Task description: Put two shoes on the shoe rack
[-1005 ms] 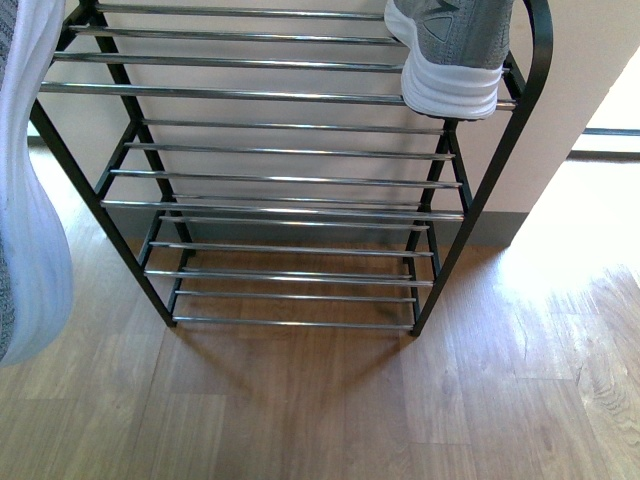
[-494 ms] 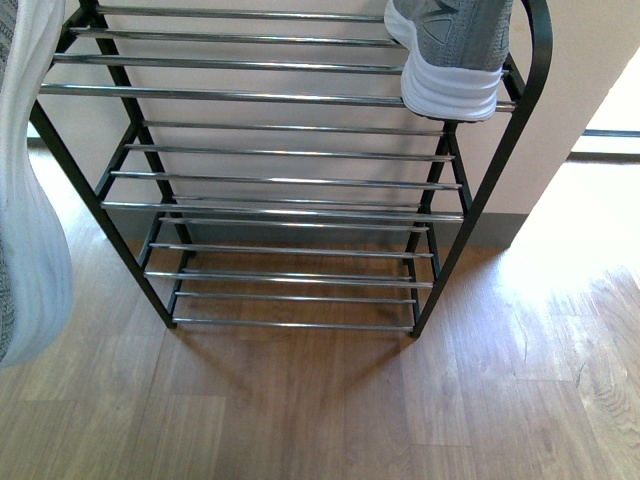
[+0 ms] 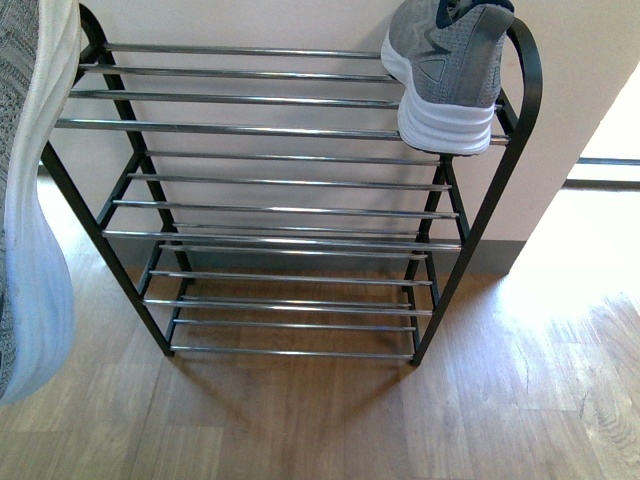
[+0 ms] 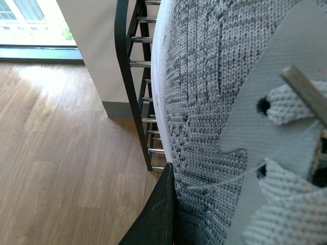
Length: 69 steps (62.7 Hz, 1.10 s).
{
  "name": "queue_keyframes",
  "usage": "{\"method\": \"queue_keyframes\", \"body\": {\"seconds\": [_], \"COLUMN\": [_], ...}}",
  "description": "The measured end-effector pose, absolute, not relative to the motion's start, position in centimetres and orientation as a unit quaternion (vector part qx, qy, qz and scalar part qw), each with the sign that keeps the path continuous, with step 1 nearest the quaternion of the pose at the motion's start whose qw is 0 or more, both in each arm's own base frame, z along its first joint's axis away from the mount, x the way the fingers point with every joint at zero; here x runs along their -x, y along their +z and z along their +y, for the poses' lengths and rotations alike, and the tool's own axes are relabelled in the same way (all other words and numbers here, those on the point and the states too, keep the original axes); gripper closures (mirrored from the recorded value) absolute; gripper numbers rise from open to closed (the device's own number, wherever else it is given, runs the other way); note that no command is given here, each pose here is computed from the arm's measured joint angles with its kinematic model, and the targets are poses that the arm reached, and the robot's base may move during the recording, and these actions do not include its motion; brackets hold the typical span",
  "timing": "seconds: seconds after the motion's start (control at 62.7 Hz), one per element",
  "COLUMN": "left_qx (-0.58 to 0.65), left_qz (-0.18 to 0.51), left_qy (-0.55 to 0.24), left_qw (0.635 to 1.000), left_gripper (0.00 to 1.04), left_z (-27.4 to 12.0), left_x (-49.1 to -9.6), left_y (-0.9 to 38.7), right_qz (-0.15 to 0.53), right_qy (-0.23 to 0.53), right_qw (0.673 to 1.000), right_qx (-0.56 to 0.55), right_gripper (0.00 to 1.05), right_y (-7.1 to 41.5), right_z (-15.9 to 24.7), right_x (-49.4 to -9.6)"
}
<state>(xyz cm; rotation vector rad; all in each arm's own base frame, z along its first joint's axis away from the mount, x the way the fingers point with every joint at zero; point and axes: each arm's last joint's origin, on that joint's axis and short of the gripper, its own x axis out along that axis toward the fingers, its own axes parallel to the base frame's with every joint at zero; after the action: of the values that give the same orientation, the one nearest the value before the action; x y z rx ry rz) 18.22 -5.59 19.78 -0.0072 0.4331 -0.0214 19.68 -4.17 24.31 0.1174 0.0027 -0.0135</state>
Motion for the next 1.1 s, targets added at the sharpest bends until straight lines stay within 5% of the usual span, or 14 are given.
{"method": "queue_keyframes", "body": {"seconds": [0.526,1.1], "left_qx": [0.004,0.004], "left_qz": [0.215,0.215], "left_qy": [-0.011,-0.011], "left_qw": [0.977,0.977], "left_gripper": [0.99,0.99], "left_z": [-5.6,-5.6], "left_x": [-18.2,-18.2], "left_y": [19.8,19.8], "right_qz": [0.003,0.003], "right_qy": [-0.003,-0.002], "right_qw": [1.000,1.000], "right_qx": [-0.002,-0.002], "right_gripper": [1.04,1.03], "right_y": [19.7,17.7], "right_z": [-1.4,0.0], "right_x": [-15.4,-12.8]}}
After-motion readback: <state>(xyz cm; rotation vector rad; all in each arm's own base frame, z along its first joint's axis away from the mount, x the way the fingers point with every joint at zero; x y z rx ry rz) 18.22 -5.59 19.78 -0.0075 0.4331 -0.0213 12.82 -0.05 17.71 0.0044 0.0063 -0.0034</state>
